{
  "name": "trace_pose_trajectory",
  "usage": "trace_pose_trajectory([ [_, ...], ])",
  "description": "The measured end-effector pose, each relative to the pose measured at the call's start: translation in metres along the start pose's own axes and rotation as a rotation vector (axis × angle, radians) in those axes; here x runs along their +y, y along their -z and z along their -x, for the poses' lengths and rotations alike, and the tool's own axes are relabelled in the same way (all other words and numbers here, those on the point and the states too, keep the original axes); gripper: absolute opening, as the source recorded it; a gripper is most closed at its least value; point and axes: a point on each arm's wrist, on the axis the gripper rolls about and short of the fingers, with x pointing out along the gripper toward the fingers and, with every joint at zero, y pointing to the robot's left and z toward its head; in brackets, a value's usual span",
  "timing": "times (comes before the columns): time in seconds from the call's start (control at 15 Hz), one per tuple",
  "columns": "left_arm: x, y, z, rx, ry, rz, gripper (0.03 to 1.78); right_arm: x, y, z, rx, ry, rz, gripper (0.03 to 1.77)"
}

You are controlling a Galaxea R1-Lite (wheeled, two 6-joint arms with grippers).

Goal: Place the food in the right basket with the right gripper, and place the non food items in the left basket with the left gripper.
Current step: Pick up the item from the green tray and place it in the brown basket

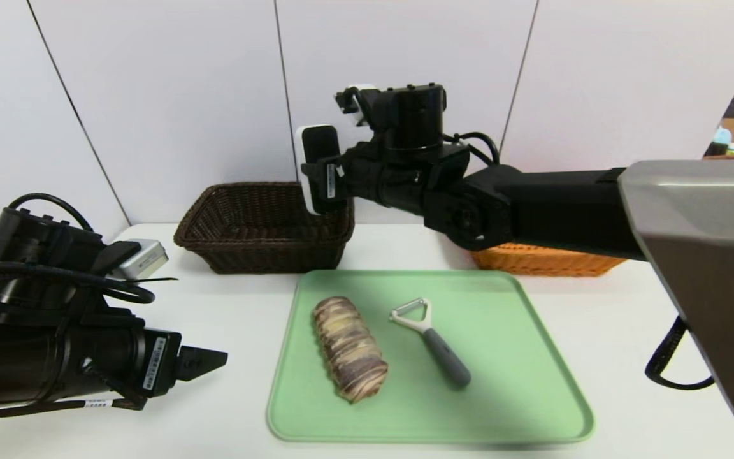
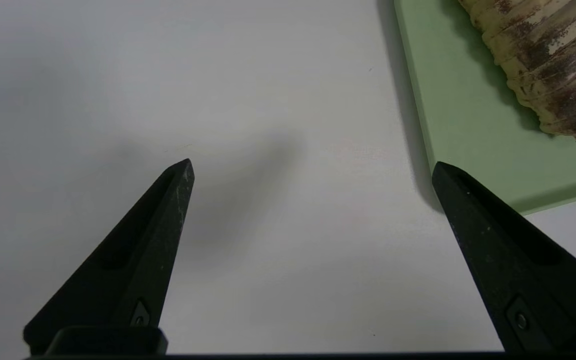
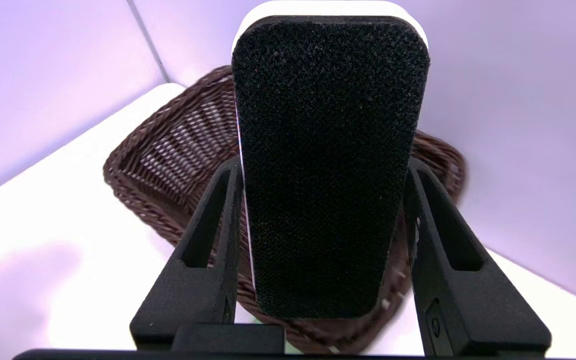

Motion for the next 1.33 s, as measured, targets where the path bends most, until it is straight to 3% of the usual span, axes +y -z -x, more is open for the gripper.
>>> trace_pose_trajectory([
  [0.2, 0.000, 0.000, -0.001, -0.011, 0.003, -0.001, 1.69, 0.000, 0.018, -0.016, -0.012, -0.042, 0.053, 0.92],
  [0.4, 0.001, 0.004, -0.001, -0.007, 0.002, 0.000, 1.69, -0.003, 0.033, -0.025, 0.007, -0.040, 0.055, 0.92],
  [1.33, 0.000, 0.004, 0.000, -0.029, 0.009, -0.003, 1.69, -0.013, 0.042, -0.034, -0.032, -0.022, 0.094, 0.92],
])
